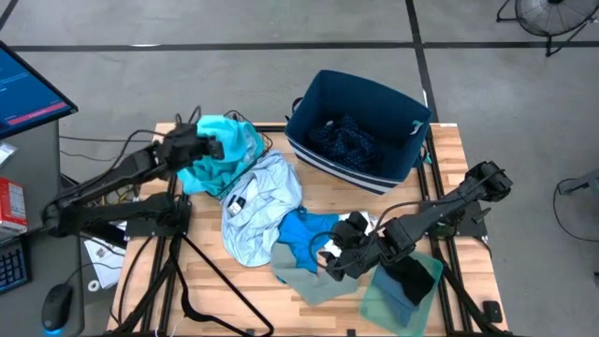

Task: Pick & Place Cloths
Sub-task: Put the light blue shorts into the black wire basket

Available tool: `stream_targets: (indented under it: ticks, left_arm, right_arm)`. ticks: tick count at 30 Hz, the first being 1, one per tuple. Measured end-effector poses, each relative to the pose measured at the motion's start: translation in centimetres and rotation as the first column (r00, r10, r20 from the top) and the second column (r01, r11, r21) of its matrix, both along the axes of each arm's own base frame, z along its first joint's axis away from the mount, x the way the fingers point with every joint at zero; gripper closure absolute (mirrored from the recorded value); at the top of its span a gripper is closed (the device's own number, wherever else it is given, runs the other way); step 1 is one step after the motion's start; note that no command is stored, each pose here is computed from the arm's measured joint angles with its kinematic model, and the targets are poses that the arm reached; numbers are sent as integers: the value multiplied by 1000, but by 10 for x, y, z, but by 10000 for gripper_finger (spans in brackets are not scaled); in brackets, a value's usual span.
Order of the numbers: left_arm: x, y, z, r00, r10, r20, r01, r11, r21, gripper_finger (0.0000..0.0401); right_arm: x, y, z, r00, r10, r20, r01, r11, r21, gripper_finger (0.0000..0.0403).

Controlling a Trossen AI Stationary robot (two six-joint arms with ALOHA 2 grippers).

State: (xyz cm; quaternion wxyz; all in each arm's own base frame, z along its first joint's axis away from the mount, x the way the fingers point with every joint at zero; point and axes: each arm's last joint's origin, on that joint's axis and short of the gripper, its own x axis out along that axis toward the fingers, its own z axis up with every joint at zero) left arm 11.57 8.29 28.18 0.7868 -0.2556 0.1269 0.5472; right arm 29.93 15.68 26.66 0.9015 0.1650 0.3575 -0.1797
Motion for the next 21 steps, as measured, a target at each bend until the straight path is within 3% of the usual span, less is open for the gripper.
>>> stream_targets:
  ticks: [9, 14, 21]
  left_arm:
    - [26, 15, -48, 957, -20, -289, -20, 991, -135, 400]
    - [37, 22, -72, 918, -14, -396, -56, 985, -165, 400]
    - [50, 29, -100, 915, -64, -398, -46, 965, -259, 400]
  right_arm:
    - [1, -3, 0, 1000, -7, 1, 7, 1000, -3, 81]
    - [2, -3, 0, 1000, -13, 4, 13, 1000, 2, 81]
    - [3, -3, 1, 1000, -14, 12, 14, 1000, 8, 81]
